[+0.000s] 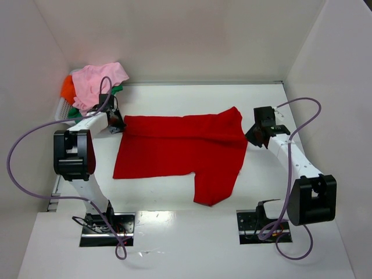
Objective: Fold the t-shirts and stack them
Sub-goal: Fold the flattened tshirt in 1/3 of the way
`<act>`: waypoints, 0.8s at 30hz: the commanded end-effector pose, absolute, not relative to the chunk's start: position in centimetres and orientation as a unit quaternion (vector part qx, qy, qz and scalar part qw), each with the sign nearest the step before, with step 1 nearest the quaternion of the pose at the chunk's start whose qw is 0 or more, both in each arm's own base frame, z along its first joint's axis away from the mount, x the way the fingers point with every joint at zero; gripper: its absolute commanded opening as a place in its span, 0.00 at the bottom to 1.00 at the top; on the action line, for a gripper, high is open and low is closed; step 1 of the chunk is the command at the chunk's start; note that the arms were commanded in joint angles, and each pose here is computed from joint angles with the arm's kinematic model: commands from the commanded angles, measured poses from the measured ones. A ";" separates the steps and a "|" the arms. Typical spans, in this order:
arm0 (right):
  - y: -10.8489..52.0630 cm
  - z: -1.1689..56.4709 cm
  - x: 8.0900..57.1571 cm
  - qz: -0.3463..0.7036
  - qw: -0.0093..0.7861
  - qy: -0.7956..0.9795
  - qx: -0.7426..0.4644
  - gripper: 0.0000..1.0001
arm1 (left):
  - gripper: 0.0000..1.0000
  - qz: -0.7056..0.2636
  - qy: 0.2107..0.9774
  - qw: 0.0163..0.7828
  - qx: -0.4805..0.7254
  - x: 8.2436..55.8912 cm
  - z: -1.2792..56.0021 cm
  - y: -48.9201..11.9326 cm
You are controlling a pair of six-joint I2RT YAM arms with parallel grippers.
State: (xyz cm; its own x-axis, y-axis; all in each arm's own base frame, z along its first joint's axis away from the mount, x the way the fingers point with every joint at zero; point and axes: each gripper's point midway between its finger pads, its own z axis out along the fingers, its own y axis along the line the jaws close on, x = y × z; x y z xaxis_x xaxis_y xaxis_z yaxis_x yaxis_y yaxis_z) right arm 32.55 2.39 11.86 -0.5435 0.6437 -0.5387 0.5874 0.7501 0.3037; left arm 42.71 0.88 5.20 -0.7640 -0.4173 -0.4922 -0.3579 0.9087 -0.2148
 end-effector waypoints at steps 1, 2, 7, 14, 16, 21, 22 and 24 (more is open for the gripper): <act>2.2 11.7 32.9 0.048 0.331 0.877 0.346 0.01 | 0.00 -0.051 0.935 0.281 -0.209 42.4 6.2 0.4; 2.2 11.7 32.9 0.048 0.331 0.877 0.346 0.05 | 0.00 -0.051 0.935 0.281 -0.209 42.4 6.2 0.4; 2.5 11.4 32.8 0.052 0.324 0.882 0.339 0.38 | 0.09 -0.049 0.933 0.280 -0.219 42.3 6.4 0.4; 2.7 13.4 33.9 0.060 0.343 0.880 0.323 0.87 | 0.63 -0.069 0.913 0.339 -0.217 44.6 11.2 -0.1; 2.8 14.3 35.3 0.069 0.367 0.872 0.317 0.95 | 0.75 -0.088 0.908 0.353 -0.206 45.5 12.4 -1.0; 3.8 15.4 39.6 0.095 0.390 0.867 0.296 1.00 | 0.84 -0.136 0.892 0.393 -0.179 48.6 15.2 -2.8; 4.0 15.4 40.3 0.097 0.391 0.869 0.288 1.00 | 0.84 -0.141 0.890 0.397 -0.176 49.0 15.4 -3.0; 4.1 15.3 42.5 0.098 0.403 0.867 0.277 1.00 | 0.84 -0.163 0.883 0.408 -0.164 50.1 15.7 -3.7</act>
